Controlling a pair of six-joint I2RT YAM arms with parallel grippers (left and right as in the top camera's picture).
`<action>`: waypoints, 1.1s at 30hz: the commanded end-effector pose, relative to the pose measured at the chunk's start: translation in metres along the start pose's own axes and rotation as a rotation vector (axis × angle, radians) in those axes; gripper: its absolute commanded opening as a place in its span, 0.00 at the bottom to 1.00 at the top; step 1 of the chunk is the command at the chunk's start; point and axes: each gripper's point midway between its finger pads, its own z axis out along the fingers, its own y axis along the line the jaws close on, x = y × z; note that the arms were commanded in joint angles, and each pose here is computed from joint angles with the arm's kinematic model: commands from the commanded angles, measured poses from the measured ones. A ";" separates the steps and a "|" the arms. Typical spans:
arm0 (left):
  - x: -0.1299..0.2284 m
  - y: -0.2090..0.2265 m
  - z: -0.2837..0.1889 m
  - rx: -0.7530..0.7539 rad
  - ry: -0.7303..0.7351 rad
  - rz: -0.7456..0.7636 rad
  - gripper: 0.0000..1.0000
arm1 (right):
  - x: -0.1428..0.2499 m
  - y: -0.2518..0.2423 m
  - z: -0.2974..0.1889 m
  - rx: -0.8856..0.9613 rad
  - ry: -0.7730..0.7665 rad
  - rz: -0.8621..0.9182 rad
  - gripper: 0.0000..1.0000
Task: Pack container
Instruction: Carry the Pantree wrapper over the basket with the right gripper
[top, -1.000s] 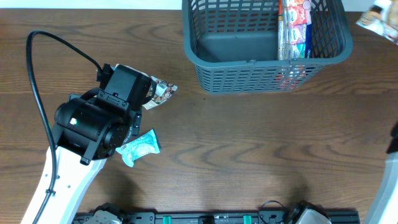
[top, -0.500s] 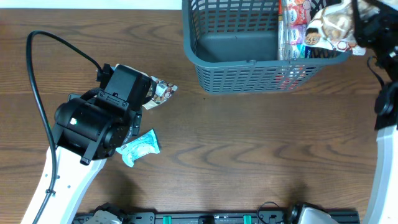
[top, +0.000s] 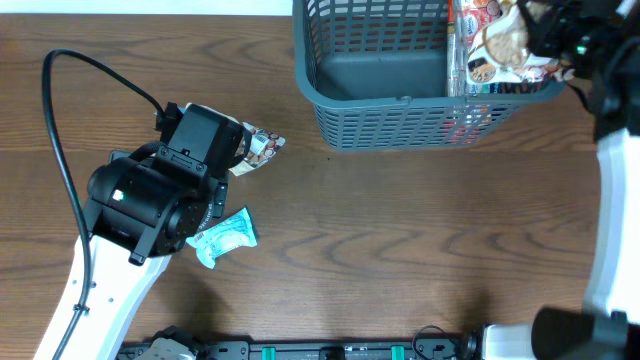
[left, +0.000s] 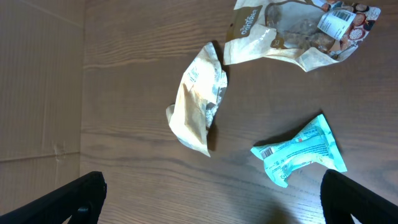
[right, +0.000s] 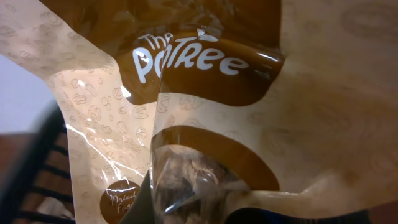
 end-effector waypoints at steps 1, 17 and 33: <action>-0.001 0.005 -0.002 -0.011 -0.010 0.001 0.99 | 0.022 -0.016 0.033 0.057 0.078 -0.029 0.02; -0.001 0.005 -0.002 -0.011 -0.010 0.001 0.99 | 0.082 -0.009 0.099 0.078 0.248 -0.080 0.10; -0.001 0.005 -0.002 -0.011 -0.010 0.001 0.99 | 0.127 -0.029 0.116 0.139 0.394 -0.055 0.29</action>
